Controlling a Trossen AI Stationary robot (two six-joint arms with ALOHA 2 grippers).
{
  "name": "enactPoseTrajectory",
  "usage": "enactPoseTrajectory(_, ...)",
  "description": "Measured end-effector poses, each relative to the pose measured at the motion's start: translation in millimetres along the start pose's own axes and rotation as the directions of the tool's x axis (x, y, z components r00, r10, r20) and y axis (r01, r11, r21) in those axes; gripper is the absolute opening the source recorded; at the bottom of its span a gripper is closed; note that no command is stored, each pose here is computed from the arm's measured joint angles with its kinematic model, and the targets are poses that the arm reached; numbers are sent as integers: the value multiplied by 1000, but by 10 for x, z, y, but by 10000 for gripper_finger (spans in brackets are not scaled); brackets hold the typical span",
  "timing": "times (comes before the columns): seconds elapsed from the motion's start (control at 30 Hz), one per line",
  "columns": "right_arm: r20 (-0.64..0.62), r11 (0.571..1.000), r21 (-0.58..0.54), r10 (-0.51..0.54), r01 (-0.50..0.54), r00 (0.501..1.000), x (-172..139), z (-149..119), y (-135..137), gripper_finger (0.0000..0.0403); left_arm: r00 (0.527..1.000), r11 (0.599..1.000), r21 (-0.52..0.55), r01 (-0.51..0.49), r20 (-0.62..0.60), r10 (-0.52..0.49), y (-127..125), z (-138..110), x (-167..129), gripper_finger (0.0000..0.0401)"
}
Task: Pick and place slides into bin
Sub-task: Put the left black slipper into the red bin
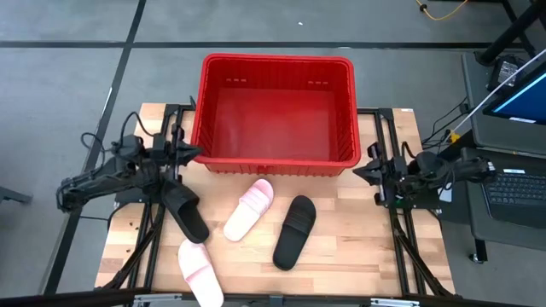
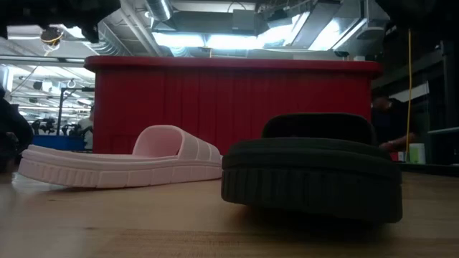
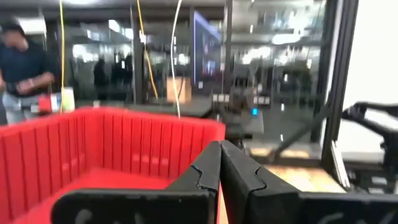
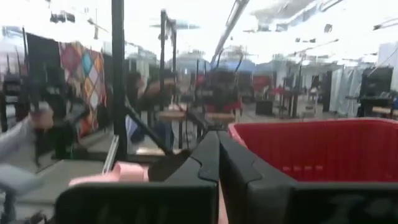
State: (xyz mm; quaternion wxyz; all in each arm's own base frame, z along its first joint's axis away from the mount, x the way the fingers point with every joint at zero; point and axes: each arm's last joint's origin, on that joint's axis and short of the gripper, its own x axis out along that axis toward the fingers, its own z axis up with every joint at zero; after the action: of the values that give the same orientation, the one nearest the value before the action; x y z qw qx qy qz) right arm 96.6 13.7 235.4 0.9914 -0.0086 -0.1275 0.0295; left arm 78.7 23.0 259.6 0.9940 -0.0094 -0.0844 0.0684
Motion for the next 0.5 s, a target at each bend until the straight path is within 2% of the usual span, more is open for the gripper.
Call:
enactPoseTrajectory(0.13, -68, 1000, -11, 3, -4, 998, 170, 133, 11, 6, 997, 999, -5, 48, -60, -48, -3, 137, 96, 3)
enactPoseTrajectory(0.3, -158, 999, -37, 6, -12, 987, 436, 381, 25, 6, 990, 994, 48, 100, -107, -95, -8, 375, 213, 3)
enactPoseTrajectory(0.4, -231, 998, -60, 9, -24, 973, 561, 480, 34, 6, 962, 997, 7, 79, -263, -74, -10, 425, 231, 3)
enactPoseTrajectory(0.5, -287, 999, -42, 11, -24, 958, 660, 516, 43, 6, 894, 996, -87, 33, -442, -69, -27, 386, 223, 2)
